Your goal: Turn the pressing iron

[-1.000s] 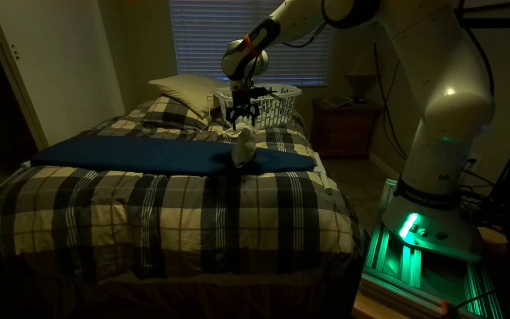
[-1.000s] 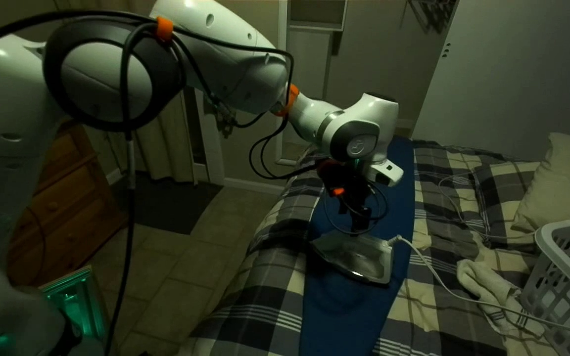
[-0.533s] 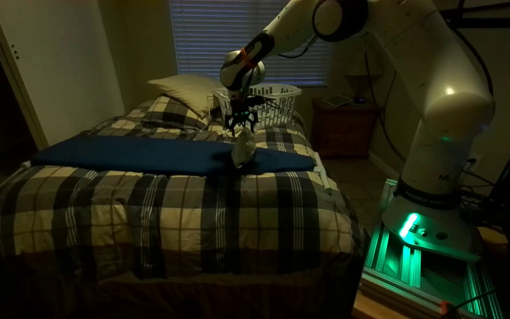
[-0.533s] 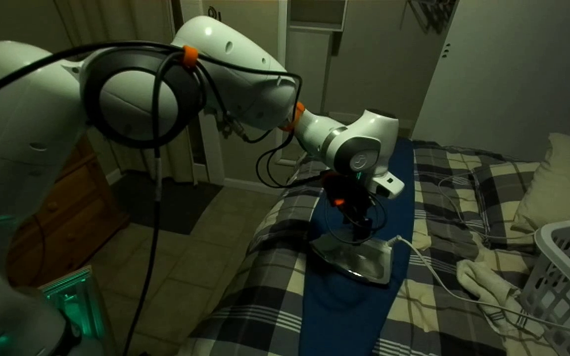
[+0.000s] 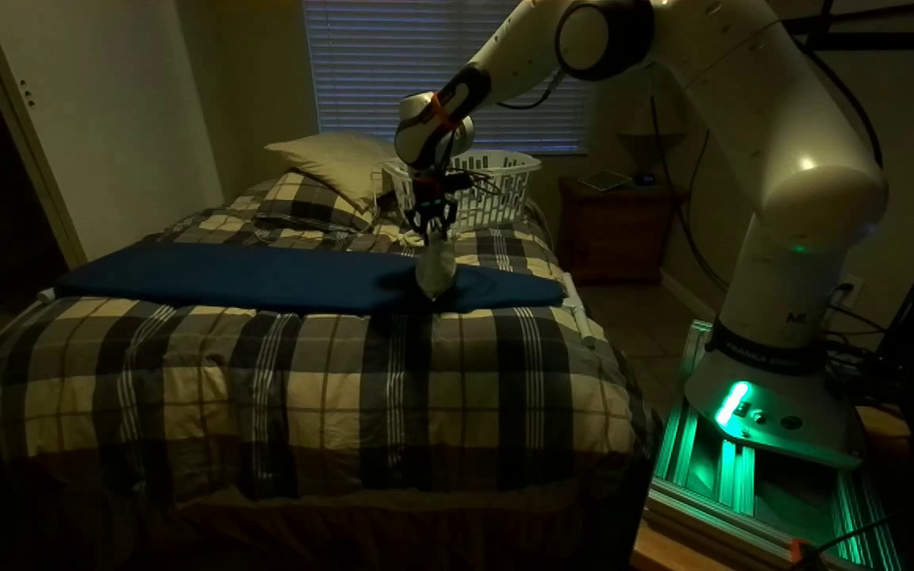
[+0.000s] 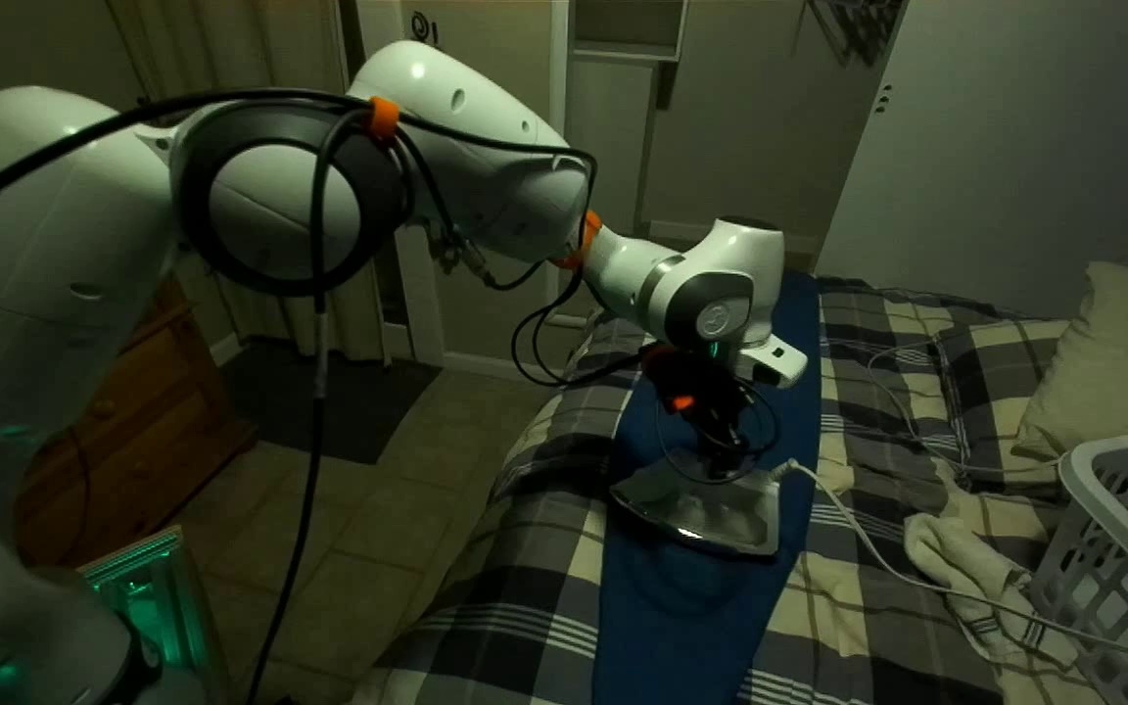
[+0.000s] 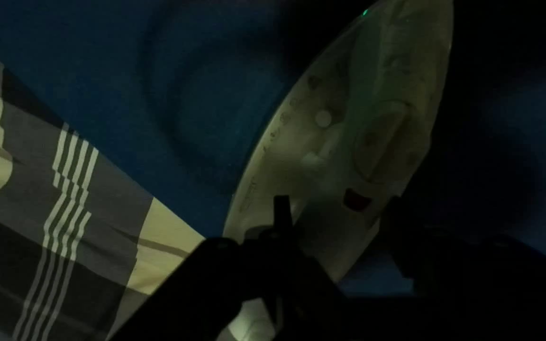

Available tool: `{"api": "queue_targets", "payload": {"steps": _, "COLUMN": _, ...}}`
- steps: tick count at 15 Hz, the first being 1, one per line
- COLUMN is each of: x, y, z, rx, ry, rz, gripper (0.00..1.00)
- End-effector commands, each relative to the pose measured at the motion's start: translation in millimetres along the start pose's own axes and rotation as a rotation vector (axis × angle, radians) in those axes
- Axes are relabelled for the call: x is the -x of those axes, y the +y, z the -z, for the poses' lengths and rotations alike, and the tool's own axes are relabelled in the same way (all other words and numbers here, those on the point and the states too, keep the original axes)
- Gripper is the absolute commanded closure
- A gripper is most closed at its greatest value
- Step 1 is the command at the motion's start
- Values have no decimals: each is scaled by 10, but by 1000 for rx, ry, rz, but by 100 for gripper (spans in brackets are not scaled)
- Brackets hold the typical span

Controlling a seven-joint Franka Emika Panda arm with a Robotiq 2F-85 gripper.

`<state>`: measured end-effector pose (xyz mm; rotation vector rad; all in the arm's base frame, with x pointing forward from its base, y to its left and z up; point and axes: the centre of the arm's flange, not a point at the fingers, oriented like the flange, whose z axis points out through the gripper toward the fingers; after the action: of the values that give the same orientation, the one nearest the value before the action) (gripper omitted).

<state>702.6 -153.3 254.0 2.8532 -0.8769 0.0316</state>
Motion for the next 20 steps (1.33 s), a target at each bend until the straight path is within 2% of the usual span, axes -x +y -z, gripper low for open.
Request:
{"api": "queue_targets", "payload": {"steps": 1, "x": -49, "y": -32, "z": 102, "rx": 60, "ry": 106, "rz": 129, "gripper": 80}}
{"api": "queue_targets", "payload": {"steps": 3, "x": -49, "y": -50, "z": 117, "rx": 79, "ry": 150, "rz": 219, "gripper": 88}}
{"api": "queue_targets", "payload": {"steps": 7, "x": 0, "y": -118, "z": 94, "rx": 80, "ry": 208, "rz": 399, "gripper": 89}}
{"api": "queue_targets", "payload": {"steps": 12, "x": 130, "y": -205, "z": 87, "rx": -7, "ry": 237, "rz": 595, "gripper": 89}}
{"api": "queue_targets", "payload": {"steps": 16, "x": 337, "y": -220, "z": 116, "rx": -45, "ry": 238, "rz": 748, "gripper": 89}}
{"api": "queue_targets", "payload": {"steps": 20, "x": 520, "y": -183, "z": 115, "rx": -33, "ry": 225, "rz": 874, "gripper": 89}}
